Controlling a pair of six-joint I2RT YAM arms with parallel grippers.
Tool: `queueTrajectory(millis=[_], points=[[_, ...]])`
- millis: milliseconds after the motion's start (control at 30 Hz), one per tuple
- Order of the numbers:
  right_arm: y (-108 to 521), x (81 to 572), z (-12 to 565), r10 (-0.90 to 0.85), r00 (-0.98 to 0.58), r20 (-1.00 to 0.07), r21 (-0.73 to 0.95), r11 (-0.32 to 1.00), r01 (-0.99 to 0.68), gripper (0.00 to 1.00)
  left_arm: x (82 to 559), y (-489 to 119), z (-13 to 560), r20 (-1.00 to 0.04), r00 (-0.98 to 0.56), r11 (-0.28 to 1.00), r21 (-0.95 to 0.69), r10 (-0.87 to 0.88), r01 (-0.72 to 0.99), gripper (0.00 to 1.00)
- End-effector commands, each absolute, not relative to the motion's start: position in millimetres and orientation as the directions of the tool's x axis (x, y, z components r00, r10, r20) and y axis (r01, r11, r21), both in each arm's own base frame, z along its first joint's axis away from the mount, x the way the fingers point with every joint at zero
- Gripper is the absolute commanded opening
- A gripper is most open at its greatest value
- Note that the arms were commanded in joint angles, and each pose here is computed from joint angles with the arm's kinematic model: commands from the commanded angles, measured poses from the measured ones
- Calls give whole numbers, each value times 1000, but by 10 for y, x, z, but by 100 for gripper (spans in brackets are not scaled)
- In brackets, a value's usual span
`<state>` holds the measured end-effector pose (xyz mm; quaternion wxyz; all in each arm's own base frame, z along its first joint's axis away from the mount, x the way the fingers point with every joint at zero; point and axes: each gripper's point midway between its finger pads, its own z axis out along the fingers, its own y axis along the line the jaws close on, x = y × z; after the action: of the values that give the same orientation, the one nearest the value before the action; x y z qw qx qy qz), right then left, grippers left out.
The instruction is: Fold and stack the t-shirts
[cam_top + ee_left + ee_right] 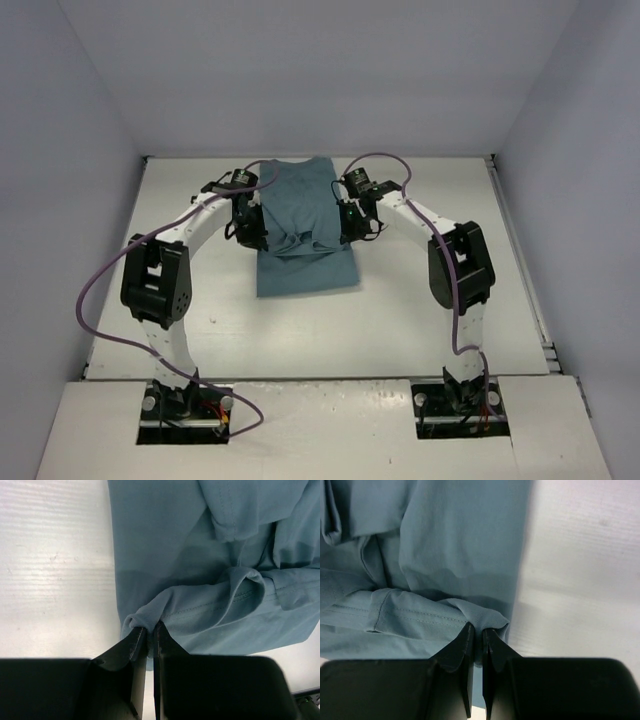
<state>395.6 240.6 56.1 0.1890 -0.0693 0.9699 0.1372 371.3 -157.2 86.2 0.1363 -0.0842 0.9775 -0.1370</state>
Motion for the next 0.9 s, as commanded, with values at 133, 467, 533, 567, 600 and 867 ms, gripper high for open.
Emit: queueTrajectory(millis=[133, 467, 533, 567, 600, 867], points=[[2420, 4269, 794, -80, -895, -439, 281, 934, -221, 0, 4000, -1531, 1215, -342, -917, 942, -325, -204, -88, 0], [2420, 4495, 844, -68, -887, -457, 305, 925, -228, 11, 4171, -1560, 1203, -354, -914, 942, -328, -196, -75, 13], [2421, 4591, 889, -68, -877, -476, 303, 923, -236, 16, 4240, -1554, 1172, -355, -914, 942, -325, -199, -79, 26], [2422, 4612, 887, -68, -875, -478, 302, 923, -237, 18, 4256, -1548, 1166, -356, -913, 943, -322, -198, -79, 32], [2424, 4652, 892, -72, -871, -486, 299, 923, -243, 24, 4299, -1533, 1174, -365, -910, 945, -317, -199, -80, 40], [2322, 4876, 1510, -159, -747, -645, 194, 912, -362, 39, 4518, -1324, 1994, -568, -795, 953, -299, -212, -41, 60]])
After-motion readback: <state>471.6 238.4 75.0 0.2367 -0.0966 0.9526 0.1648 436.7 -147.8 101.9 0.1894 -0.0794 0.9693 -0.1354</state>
